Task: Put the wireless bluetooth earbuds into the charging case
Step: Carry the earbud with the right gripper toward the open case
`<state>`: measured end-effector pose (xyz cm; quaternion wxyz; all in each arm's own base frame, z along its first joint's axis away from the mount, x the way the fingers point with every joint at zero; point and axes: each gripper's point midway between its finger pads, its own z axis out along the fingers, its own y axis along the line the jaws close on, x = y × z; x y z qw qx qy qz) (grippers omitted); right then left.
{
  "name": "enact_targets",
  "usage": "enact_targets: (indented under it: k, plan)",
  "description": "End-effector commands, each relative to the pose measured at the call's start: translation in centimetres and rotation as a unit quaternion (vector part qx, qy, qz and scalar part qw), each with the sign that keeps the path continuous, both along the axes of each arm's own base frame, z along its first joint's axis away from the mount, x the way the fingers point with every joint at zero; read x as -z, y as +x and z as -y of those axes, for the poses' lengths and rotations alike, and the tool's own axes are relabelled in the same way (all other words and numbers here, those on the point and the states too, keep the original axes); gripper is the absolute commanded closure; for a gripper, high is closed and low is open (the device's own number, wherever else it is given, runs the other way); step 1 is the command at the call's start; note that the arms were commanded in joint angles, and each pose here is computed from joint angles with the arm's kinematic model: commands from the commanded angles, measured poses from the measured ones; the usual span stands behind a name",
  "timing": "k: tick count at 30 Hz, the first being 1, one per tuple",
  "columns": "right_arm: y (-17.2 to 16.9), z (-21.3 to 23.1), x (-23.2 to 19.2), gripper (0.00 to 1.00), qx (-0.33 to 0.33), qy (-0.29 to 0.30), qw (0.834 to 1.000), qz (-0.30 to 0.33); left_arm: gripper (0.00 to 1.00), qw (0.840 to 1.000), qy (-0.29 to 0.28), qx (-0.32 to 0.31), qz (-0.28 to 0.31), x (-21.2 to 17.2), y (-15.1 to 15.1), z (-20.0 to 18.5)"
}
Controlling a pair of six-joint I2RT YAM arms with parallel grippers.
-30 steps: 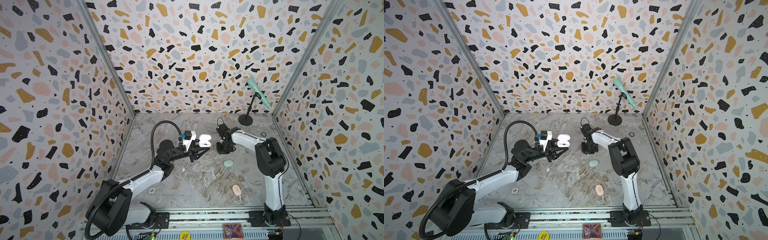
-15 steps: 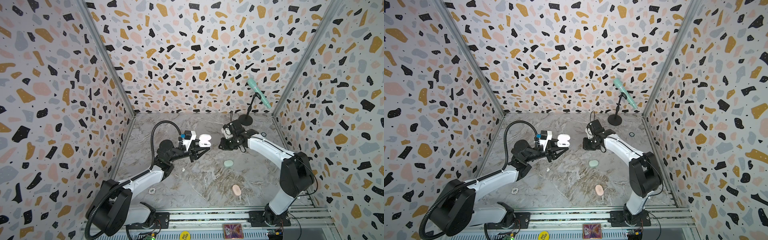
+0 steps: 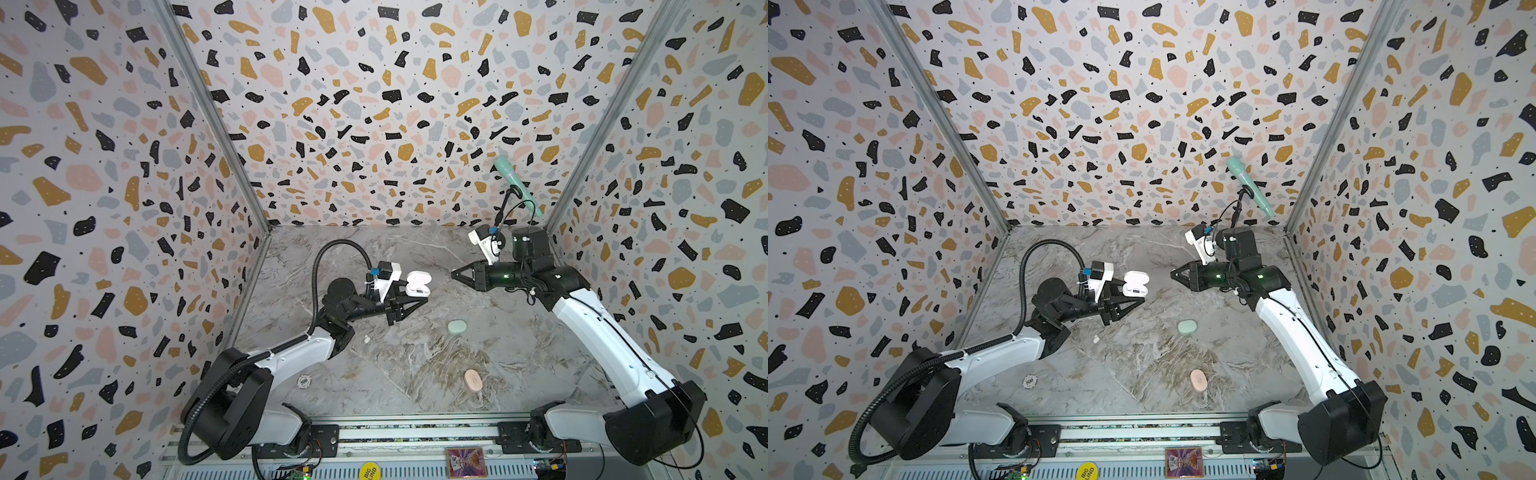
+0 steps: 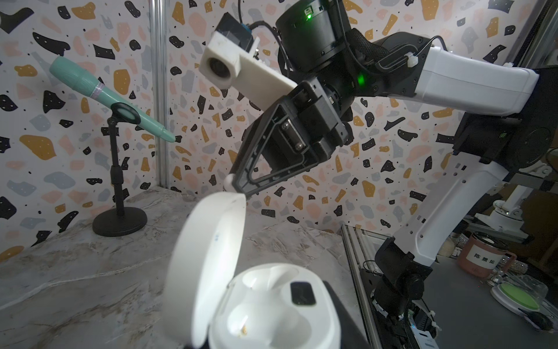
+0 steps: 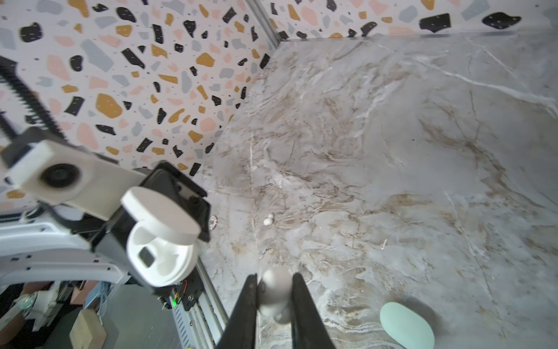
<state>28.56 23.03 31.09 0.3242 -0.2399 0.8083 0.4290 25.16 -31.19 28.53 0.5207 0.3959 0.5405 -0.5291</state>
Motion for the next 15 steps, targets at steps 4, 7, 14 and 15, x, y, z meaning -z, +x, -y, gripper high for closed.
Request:
enact_targets:
  k: [4, 7, 14, 15]
  plan:
    - [-4.6, -0.9, -3.0, 0.86, -0.114, 0.053, 0.992, 0.029, 0.68, 0.998, -0.028, 0.037, 0.042, -3.1, -0.8, 0.9]
    - [-5.6, -1.1, -3.9, 0.86, -0.135, 0.067, 0.988, 0.038, 0.68, 0.998, -0.028, 0.044, 0.042, -3.2, -0.9, 1.1]
    - [-7.1, -1.4, -4.3, 0.86, -0.167, 0.077, 0.982, 0.042, 0.68, 0.997, -0.030, 0.058, 0.039, -3.1, -1.2, 1.5]
    - [-7.3, -1.6, -4.4, 0.86, -0.171, 0.077, 0.981, 0.045, 0.68, 0.997, -0.033, 0.063, 0.040, -3.3, -1.4, 1.5]
